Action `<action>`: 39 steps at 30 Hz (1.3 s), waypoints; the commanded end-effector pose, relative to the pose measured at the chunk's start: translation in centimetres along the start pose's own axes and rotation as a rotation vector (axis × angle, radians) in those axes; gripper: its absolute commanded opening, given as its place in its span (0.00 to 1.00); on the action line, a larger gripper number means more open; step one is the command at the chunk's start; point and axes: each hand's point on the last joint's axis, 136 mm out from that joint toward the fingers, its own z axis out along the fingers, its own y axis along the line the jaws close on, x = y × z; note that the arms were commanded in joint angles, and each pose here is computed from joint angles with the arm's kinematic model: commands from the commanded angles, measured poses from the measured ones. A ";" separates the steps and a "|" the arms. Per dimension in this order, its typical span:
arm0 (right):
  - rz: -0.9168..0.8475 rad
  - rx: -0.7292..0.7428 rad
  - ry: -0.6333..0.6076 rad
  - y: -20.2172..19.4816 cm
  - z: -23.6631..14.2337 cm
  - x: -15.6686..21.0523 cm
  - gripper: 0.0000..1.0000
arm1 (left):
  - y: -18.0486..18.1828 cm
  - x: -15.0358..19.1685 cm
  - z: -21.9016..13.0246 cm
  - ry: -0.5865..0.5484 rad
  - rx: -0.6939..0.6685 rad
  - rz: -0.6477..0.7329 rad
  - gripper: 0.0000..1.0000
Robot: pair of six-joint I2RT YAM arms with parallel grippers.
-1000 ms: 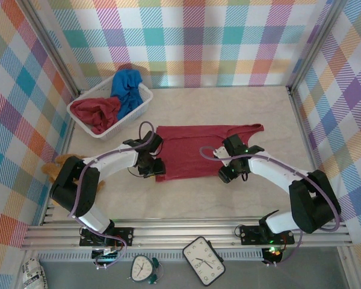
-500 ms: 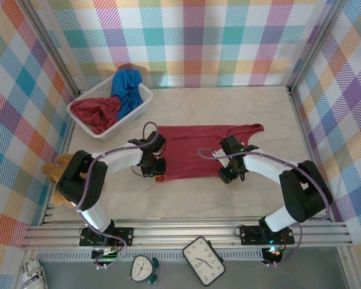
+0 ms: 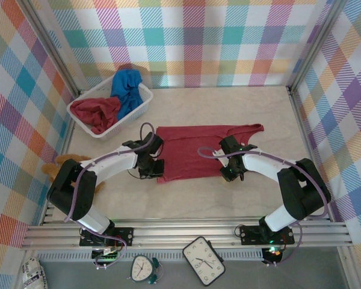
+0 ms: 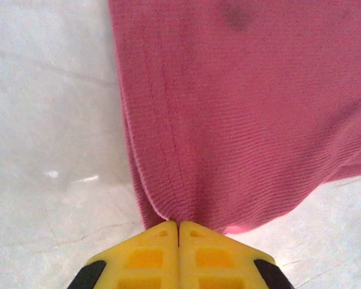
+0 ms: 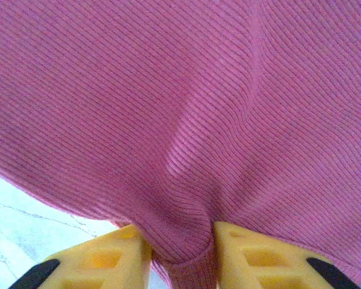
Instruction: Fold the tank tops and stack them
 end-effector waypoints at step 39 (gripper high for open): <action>0.038 -0.278 0.060 -0.3 -3.3 -3.9 0.12 | 1.0 -3.0 -1.4 0.110 -0.007 0.049 0.05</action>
